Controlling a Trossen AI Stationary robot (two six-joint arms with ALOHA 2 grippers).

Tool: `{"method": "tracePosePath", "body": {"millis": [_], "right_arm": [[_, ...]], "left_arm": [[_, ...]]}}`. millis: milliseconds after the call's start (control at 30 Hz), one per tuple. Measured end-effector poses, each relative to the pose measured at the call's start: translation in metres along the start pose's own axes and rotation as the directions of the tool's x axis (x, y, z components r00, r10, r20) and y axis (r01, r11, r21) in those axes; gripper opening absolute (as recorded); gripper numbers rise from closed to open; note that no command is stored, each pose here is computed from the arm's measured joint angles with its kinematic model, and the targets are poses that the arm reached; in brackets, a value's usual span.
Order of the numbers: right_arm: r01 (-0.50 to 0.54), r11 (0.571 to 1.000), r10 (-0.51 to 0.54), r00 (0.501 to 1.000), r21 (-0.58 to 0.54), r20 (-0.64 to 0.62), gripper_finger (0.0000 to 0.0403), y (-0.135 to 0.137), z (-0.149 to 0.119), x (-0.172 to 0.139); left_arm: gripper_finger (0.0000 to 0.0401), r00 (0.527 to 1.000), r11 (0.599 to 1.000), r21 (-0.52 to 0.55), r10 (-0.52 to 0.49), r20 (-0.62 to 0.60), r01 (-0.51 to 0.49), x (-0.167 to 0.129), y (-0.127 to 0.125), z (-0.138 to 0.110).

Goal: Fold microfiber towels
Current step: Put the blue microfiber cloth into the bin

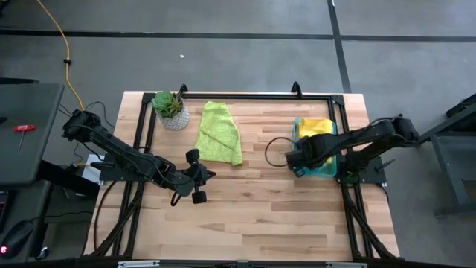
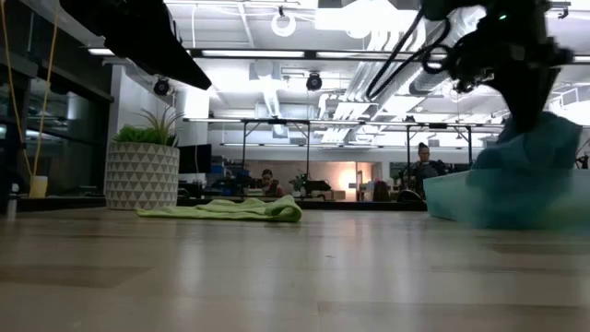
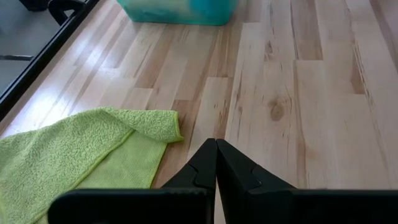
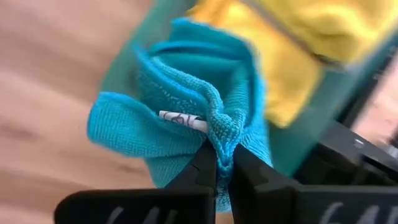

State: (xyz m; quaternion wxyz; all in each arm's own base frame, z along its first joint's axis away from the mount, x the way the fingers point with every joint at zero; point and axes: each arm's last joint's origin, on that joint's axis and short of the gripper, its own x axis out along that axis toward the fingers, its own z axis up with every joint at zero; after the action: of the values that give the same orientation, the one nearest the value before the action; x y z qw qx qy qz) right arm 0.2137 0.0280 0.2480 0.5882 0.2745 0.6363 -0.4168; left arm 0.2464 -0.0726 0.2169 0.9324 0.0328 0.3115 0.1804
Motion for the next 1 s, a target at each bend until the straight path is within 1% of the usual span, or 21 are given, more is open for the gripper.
{"method": "tracePosePath", "body": {"millis": [67, 167, 233, 367, 500, 633, 700, 800, 900, 1000], "right_arm": [[0.029, 0.997, -0.034, 0.998, 0.078, 0.051, 0.0001, -0.006, -0.008, -0.005], [0.001, 0.986, -0.019, 0.994, 0.165, 0.104, 0.0000, -0.008, -0.017, -0.010], [-0.004, 0.980, -0.019, 0.994, 0.201, 0.111, 0.0000, -0.007, -0.022, -0.011], [0.028, 0.968, -0.058, 0.992, 0.248, 0.116, 0.0000, -0.008, -0.029, -0.011], [0.054, 0.942, -0.111, 0.982, 0.332, 0.155, 0.0000, -0.012, -0.031, -0.010], [0.083, 0.932, -0.123, 0.988, 0.353, 0.091, 0.0001, -0.011, -0.035, 0.016], [0.071, 0.932, -0.107, 0.991, 0.354, 0.083, 0.0003, -0.009, -0.036, 0.034], [0.087, 0.926, -0.122, 0.990, 0.368, 0.073, 0.0003, -0.012, -0.039, 0.055], [0.092, 0.922, -0.117, 0.992, 0.377, 0.042, 0.0003, -0.013, -0.042, 0.071], [0.118, 0.908, -0.143, 0.989, 0.401, 0.031, 0.0004, -0.018, -0.044, 0.082]], "left_arm": [[0.0000, 1.000, 1.000, 0.000, 0.000, 0.000, 0.000, 0.000, 0.000, 0.000], [0.0000, 1.000, 1.000, 0.000, 0.000, 0.000, 0.000, 0.000, 0.000, 0.000], [0.0000, 1.000, 1.000, 0.000, 0.000, 0.000, 0.000, 0.000, 0.000, 0.000], [0.0000, 1.000, 1.000, -0.001, 0.000, 0.000, 0.000, 0.000, 0.000, 0.000], [0.0000, 1.000, 1.000, -0.003, -0.012, -0.003, 0.012, 0.000, 0.000, 0.000], [0.0000, 1.000, 1.000, -0.004, -0.026, -0.006, 0.026, 0.000, -0.001, 0.000], [0.0000, 1.000, 1.000, -0.002, -0.026, -0.006, 0.026, 0.000, -0.001, 0.000], [0.0000, 1.000, 1.000, -0.003, -0.026, -0.006, 0.026, 0.000, -0.001, 0.000], [0.0000, 1.000, 1.000, -0.003, -0.025, -0.005, 0.025, 0.000, -0.001, 0.000], [0.0000, 1.000, 1.000, -0.004, -0.022, -0.003, 0.022, 0.000, -0.001, 0.000]]}}
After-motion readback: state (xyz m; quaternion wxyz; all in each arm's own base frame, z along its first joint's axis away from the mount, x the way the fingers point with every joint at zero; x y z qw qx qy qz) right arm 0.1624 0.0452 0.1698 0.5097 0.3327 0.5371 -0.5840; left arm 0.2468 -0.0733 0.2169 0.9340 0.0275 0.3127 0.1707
